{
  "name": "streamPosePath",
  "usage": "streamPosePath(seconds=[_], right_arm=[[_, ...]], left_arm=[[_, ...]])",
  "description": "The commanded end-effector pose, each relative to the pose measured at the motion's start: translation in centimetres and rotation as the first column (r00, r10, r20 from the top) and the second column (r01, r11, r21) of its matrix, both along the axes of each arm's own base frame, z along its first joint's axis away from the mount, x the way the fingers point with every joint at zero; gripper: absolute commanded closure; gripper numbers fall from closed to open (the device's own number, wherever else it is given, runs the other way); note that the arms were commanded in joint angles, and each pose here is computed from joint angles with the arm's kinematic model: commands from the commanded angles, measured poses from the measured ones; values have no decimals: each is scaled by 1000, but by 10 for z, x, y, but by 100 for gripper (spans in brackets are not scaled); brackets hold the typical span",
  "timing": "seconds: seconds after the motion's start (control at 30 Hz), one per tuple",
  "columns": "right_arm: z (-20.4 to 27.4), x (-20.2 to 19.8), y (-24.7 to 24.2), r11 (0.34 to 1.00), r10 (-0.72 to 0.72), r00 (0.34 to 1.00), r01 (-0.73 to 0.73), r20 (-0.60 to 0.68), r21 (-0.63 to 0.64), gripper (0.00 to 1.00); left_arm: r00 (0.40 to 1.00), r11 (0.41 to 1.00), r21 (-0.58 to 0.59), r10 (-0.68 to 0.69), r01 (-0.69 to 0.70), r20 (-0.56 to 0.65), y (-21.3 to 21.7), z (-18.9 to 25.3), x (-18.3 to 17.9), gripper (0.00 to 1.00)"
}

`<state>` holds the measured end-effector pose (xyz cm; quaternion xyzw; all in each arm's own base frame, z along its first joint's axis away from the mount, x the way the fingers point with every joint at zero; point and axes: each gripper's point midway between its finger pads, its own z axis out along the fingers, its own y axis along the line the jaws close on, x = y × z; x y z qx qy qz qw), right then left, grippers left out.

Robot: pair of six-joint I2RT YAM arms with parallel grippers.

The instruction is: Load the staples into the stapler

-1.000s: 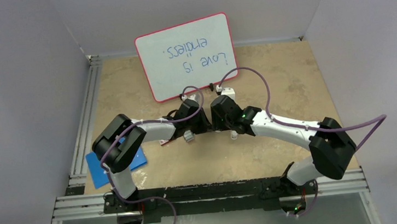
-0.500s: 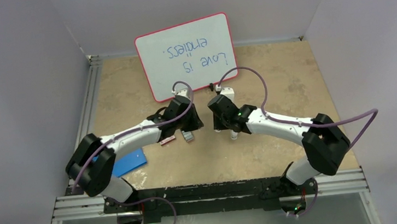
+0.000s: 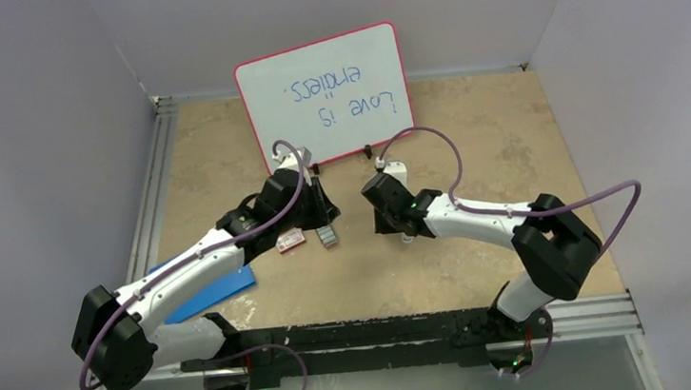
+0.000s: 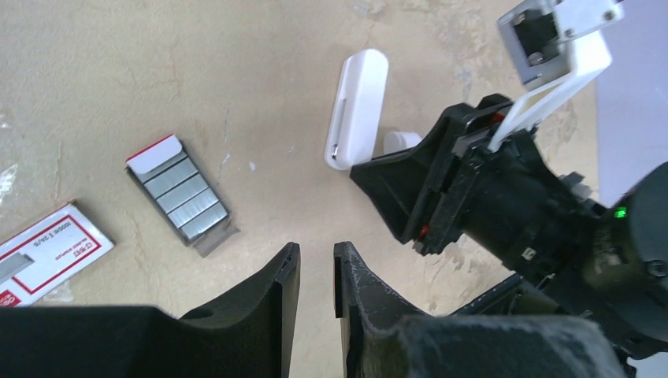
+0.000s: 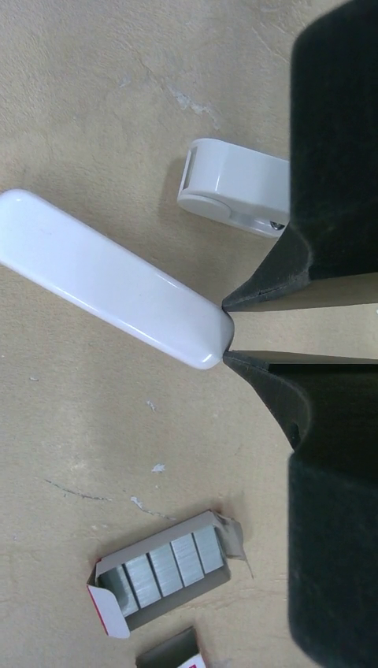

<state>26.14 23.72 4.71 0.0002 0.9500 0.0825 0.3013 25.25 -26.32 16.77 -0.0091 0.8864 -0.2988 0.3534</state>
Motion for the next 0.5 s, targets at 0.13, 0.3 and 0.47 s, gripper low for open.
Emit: streamPosePath(seconds=[0.13,0.3,0.47], right_arm=[[4,4,-12,999,-53,999,53,7,-2,73],[57,22,-7,994,-89,988,80,123,76,69],[83,28,-8,989,-109,978,89,179,116,60]], left_arm=[[1000,1000,31,1,-1,-6,6,-5,-2,77],[1000,999,35,10,-10,-11,9,-5,-4,77],[1000,999,34,18,-17,-17,13,-3,-7,76]])
